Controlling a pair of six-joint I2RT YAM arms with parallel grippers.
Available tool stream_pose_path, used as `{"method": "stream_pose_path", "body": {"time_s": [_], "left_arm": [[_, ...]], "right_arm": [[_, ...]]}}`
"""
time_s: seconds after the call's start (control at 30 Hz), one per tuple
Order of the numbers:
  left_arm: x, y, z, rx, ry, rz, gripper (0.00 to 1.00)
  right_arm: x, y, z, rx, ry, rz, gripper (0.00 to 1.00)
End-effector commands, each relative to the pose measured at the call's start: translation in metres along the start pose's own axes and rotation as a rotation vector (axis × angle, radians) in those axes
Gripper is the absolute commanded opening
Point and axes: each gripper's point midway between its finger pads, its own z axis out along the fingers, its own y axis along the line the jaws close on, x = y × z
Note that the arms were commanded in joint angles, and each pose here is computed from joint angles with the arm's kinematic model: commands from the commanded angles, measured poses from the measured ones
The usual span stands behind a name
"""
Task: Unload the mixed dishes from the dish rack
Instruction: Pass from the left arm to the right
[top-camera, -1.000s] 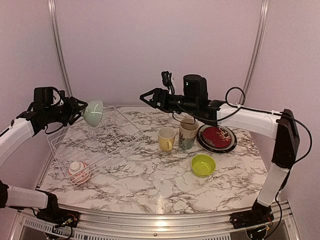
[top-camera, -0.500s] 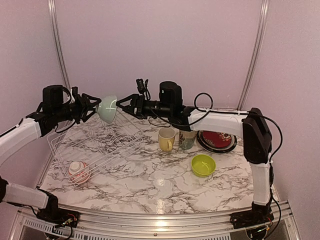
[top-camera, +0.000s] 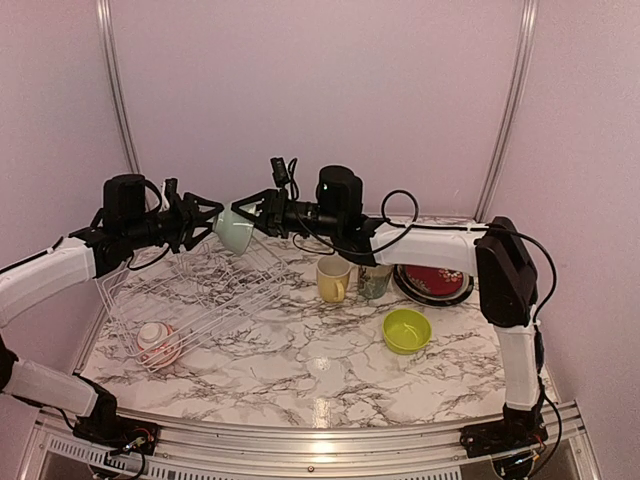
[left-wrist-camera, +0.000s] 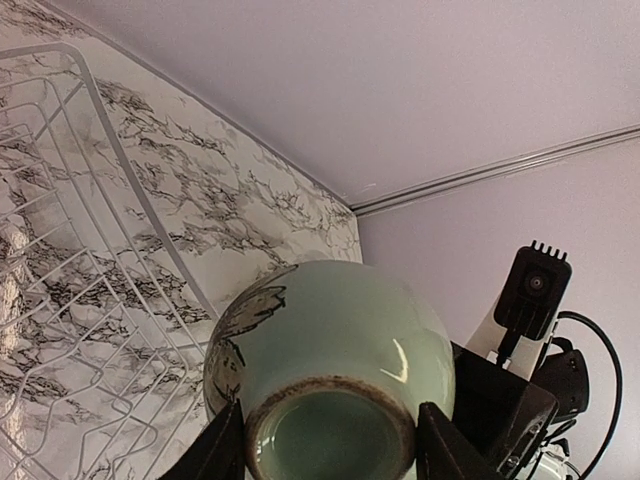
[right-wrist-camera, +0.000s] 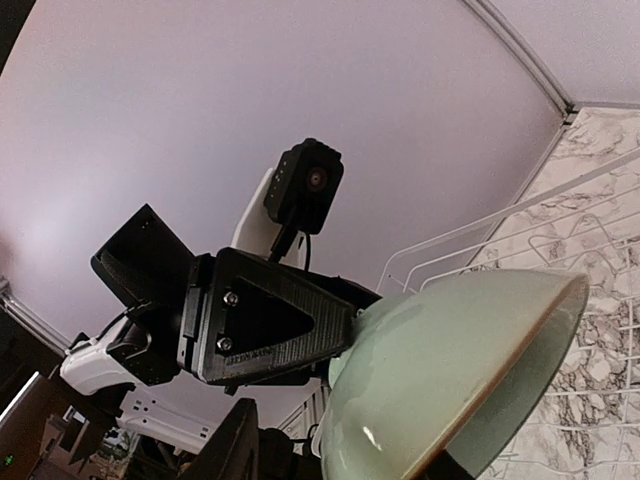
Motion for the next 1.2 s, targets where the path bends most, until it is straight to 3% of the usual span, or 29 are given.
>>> {"method": "stream_pose_path", "body": {"time_s": [0.0,0.27,0.33,0.4,0.6,0.7,0.93,1.17], "left_arm": [[-0.005,-0.025,0.003,0.108,-0.023,0.037,0.22],[0.0,-0.024,0.009,0.127,0.003,0.037,0.25],[0.002,-0.025,0.008,0.138,0.011,0.066,0.28],[0.004,-0.025,0.006,0.137,0.014,0.114,0.36],[-0.007,-0.023,-0.008,0.044,-0.049,0.267,0.77],[-0.018,-0.027,-0.019,-0.008,-0.09,0.346,0.87],[-0.035,-0.041,-0.032,-0.042,-0.158,0.441,0.94],[-0.034,-0.036,-0.017,-0.02,-0.131,0.415,0.95]], "right_arm": [[-0.004,0.024,0.002,-0.109,-0.035,-0.009,0.32],[-0.01,0.034,-0.005,-0.154,-0.048,-0.021,0.03],[-0.012,0.04,-0.009,-0.165,-0.053,-0.036,0.0],[-0.013,0.046,-0.014,-0.168,-0.053,-0.057,0.0],[-0.014,0.068,-0.035,-0.131,-0.046,-0.162,0.0],[-0.018,0.086,-0.055,-0.076,-0.055,-0.251,0.0],[-0.003,0.06,-0.127,0.372,-0.011,-0.49,0.0],[0.035,0.002,-0.244,0.956,0.172,-0.583,0.0]]}}
